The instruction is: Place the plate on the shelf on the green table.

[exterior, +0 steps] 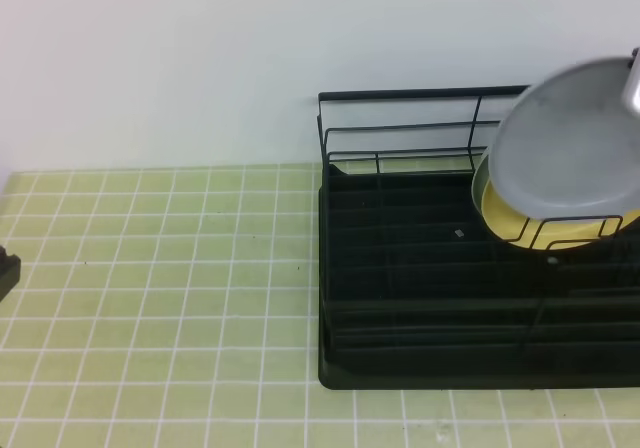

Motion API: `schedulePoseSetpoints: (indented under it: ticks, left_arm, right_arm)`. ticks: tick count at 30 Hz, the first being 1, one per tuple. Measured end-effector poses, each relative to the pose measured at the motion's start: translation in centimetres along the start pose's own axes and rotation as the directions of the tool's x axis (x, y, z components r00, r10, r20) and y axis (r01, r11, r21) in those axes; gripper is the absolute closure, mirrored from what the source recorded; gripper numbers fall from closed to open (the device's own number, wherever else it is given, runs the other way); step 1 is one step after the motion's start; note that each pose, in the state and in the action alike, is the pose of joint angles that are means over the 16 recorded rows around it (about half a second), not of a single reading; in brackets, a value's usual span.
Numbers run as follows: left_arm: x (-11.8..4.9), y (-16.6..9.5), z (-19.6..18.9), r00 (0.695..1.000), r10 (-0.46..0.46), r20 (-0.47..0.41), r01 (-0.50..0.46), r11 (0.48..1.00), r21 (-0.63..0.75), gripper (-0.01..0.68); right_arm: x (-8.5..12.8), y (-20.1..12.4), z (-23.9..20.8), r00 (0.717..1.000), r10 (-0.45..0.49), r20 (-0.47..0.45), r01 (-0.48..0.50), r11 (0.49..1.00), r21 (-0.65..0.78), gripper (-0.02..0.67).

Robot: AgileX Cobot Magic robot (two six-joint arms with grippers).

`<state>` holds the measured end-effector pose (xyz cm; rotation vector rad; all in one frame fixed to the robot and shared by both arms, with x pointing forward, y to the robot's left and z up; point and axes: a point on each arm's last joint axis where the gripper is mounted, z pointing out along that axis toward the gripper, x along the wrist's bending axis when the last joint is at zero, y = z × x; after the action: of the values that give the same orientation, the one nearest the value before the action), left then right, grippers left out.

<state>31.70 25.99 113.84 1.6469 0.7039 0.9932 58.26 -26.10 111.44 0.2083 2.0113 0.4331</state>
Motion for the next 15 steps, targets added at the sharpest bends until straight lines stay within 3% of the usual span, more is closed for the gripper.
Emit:
schedulePoseSetpoints:
  ticks: [15]
  left_arm:
    - [-0.1, 0.3, 0.0, 1.0, 0.002, 0.006, -0.002, 1.0, -0.03, 0.673]
  right_arm:
    - [4.1, -2.3, 0.9, 0.998, 0.026, -0.048, -0.022, 0.997, 0.08, 0.63]
